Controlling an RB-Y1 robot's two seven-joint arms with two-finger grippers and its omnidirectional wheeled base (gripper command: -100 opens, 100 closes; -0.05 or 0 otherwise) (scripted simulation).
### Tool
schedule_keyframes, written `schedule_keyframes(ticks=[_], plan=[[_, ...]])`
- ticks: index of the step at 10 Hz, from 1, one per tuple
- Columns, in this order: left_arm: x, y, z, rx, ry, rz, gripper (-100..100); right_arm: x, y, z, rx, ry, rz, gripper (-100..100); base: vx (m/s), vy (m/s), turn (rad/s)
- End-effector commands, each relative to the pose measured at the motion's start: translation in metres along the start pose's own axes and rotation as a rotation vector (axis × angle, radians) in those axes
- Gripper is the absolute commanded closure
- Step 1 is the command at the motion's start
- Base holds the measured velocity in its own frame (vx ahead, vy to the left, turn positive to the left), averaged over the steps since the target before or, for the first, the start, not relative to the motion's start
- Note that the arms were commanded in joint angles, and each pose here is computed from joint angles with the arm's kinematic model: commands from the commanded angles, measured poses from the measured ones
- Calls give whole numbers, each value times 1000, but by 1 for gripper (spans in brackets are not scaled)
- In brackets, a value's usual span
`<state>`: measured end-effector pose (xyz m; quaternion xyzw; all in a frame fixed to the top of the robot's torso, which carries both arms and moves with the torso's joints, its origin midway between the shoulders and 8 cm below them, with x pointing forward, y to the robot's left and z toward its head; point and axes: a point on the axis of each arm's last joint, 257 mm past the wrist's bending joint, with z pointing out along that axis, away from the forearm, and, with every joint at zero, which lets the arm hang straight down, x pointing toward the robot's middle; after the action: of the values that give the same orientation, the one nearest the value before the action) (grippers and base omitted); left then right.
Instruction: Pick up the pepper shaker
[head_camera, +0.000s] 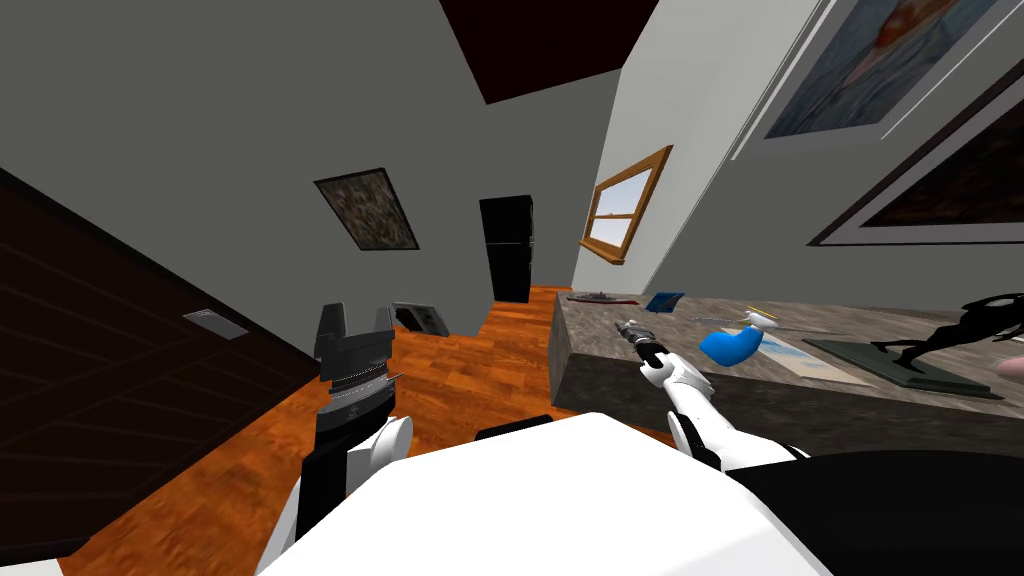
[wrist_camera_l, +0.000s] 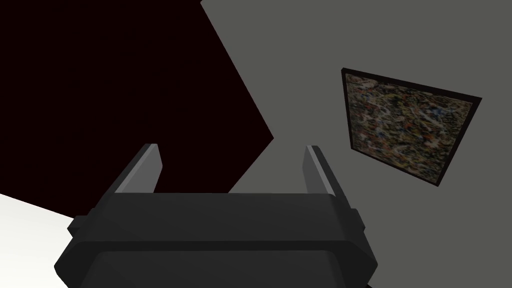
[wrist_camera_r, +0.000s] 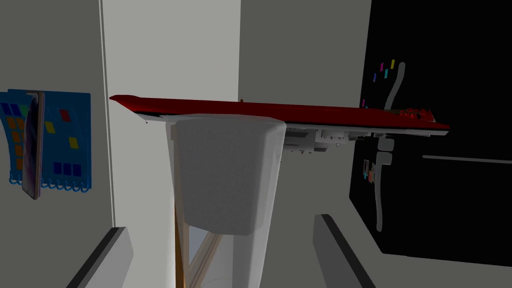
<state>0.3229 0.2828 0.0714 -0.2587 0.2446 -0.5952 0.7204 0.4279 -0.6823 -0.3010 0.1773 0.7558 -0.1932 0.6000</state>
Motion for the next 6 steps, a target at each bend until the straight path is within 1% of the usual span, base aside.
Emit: schedule_keyframes(ticks=[1, 5, 6], plan=[[0, 0, 0, 0, 0, 0, 0, 0, 0, 0, 0, 0, 0, 100, 0, 0, 0], [0, 0, 0, 0, 0, 0, 0, 0, 0, 0, 0, 0, 1, 100, 0, 0, 0], [0, 0, 0, 0, 0, 0, 0, 0, 0, 0, 0, 0, 0, 0, 0, 0, 0]])
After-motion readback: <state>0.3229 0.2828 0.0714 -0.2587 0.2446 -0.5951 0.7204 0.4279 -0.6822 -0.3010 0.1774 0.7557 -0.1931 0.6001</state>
